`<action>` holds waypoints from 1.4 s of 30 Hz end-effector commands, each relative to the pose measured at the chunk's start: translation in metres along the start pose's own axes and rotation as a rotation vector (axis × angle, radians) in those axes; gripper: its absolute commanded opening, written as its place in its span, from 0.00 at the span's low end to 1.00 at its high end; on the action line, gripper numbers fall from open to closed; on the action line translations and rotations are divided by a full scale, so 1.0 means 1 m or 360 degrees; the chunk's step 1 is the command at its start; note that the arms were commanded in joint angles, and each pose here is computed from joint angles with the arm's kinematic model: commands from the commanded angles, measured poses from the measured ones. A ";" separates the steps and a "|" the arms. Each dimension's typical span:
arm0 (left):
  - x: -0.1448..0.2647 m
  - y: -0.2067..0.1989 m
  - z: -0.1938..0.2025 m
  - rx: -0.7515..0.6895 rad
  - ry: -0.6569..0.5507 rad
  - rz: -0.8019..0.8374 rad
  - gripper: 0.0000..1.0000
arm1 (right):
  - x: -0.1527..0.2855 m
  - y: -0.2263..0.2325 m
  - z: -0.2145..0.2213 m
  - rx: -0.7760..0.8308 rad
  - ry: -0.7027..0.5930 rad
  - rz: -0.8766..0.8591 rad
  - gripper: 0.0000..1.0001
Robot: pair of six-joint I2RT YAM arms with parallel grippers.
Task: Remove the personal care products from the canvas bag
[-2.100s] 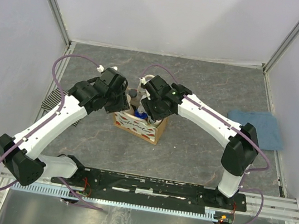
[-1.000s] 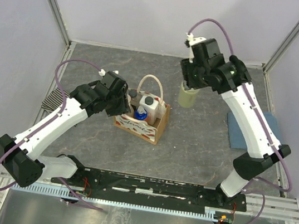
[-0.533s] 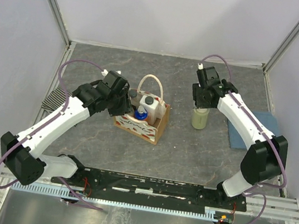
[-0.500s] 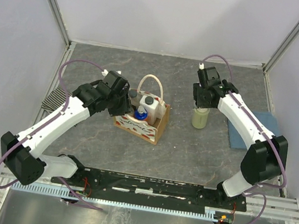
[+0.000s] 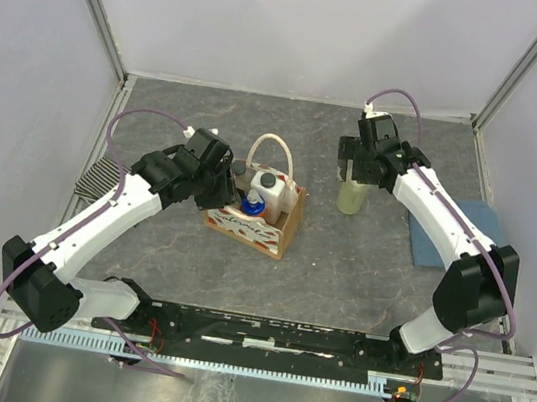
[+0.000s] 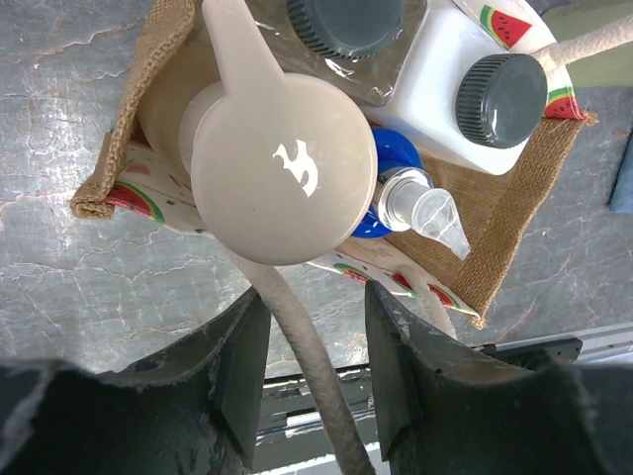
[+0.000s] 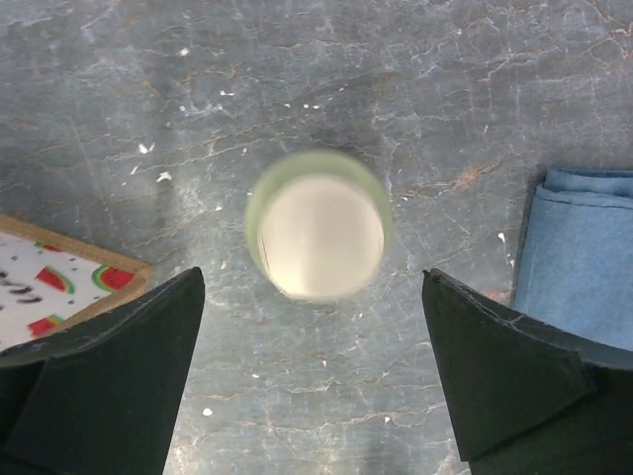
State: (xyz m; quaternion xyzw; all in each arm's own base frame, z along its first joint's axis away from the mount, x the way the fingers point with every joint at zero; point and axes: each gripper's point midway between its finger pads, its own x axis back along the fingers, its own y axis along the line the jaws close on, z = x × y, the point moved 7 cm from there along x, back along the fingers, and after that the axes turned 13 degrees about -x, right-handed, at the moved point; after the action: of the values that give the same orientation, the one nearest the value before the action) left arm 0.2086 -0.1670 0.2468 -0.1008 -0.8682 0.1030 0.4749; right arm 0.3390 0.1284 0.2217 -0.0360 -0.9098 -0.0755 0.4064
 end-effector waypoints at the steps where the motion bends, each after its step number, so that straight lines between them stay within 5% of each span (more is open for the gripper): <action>1: 0.007 -0.006 -0.005 0.0020 -0.0062 0.0085 0.46 | 0.069 0.035 -0.023 0.0007 -0.0169 -0.0328 0.95; 5: 0.007 -0.006 -0.003 0.0040 -0.0064 0.0101 0.22 | 0.110 0.085 -0.014 0.0166 -0.0138 -0.0636 0.81; 9: 0.006 -0.004 0.001 0.0057 -0.0051 0.0101 0.13 | 0.114 0.124 0.003 0.0352 -0.0009 -0.0861 0.75; 25: 0.006 0.000 0.012 0.0088 -0.0020 0.0106 0.13 | 0.061 0.166 0.029 0.0808 0.0191 -0.1091 0.74; 42: 0.007 0.005 0.018 0.0100 -0.0003 0.0074 0.16 | 0.010 0.181 0.057 0.0899 0.0346 -0.1092 0.63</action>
State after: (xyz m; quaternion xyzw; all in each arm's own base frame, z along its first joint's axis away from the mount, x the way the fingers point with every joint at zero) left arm 0.1932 -0.1614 0.2384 -0.1054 -0.8635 0.1246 0.4772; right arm 0.3059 0.3064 0.2091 0.3705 -0.8029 0.0436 0.4650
